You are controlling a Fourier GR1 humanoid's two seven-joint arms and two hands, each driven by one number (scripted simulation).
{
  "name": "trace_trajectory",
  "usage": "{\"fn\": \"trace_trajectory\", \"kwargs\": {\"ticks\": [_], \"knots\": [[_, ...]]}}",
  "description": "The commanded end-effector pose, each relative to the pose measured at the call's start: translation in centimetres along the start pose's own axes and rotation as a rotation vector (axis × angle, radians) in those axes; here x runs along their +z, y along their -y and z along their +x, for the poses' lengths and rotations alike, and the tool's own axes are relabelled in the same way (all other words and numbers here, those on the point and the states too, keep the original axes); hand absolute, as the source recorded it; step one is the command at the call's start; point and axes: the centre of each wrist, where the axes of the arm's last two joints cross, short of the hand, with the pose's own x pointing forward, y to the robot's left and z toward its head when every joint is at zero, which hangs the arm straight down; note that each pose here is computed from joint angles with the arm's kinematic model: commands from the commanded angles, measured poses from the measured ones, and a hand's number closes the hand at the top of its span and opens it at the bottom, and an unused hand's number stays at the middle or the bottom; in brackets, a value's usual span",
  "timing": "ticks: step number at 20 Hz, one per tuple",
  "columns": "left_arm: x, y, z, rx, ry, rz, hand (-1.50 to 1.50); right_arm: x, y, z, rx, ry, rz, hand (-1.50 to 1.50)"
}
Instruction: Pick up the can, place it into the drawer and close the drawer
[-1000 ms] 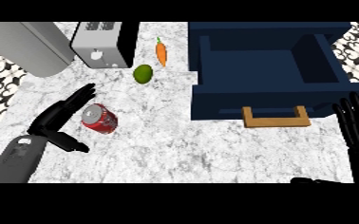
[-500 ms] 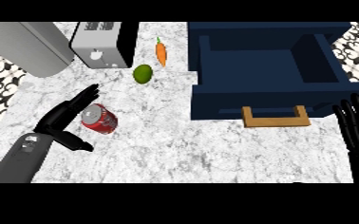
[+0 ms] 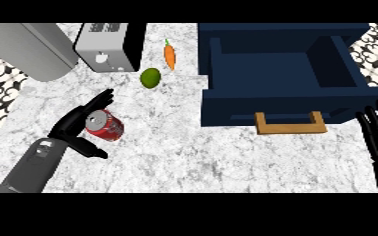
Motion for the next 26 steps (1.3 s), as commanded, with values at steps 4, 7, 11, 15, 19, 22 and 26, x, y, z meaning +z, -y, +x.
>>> {"fn": "trace_trajectory", "kwargs": {"ticks": [4, 7, 11, 15, 19, 22, 26], "knots": [[-1.7, -0.5, 1.1, 0.068, 0.069, -0.064, -1.50, -0.7, -0.3, 0.0, -0.018, 0.015, 0.001, -1.50], [-0.8, 0.9, -0.4, 0.087, 0.071, -0.091, -1.50, 0.7, 1.2, 1.0, 0.003, -0.016, 0.025, -1.50], [-1.6, 2.9, -1.0, 0.095, 0.100, -0.113, -1.50, 1.0, 0.7, -1.5, -0.005, -0.026, -0.003, -1.50], [-2.7, 1.7, 0.6, 0.095, 0.108, -0.144, 1.50, 0.6, 0.9, -0.4, -0.009, 0.006, -0.003, -1.50], [-4.5, 2.9, 1.1, 0.128, 0.115, -0.173, 1.50, -0.1, 0.0, -0.2, -0.024, -0.007, -0.010, -1.50], [-3.8, 2.4, 1.0, 0.189, 0.126, -0.200, 1.50, 0.7, 1.2, -0.5, -0.016, 0.005, -0.014, -1.50], [-4.6, 4.6, 0.7, 0.198, 0.137, -0.236, 1.50, 2.0, 0.3, 1.2, -0.010, -0.004, -0.032, -1.50]]}}
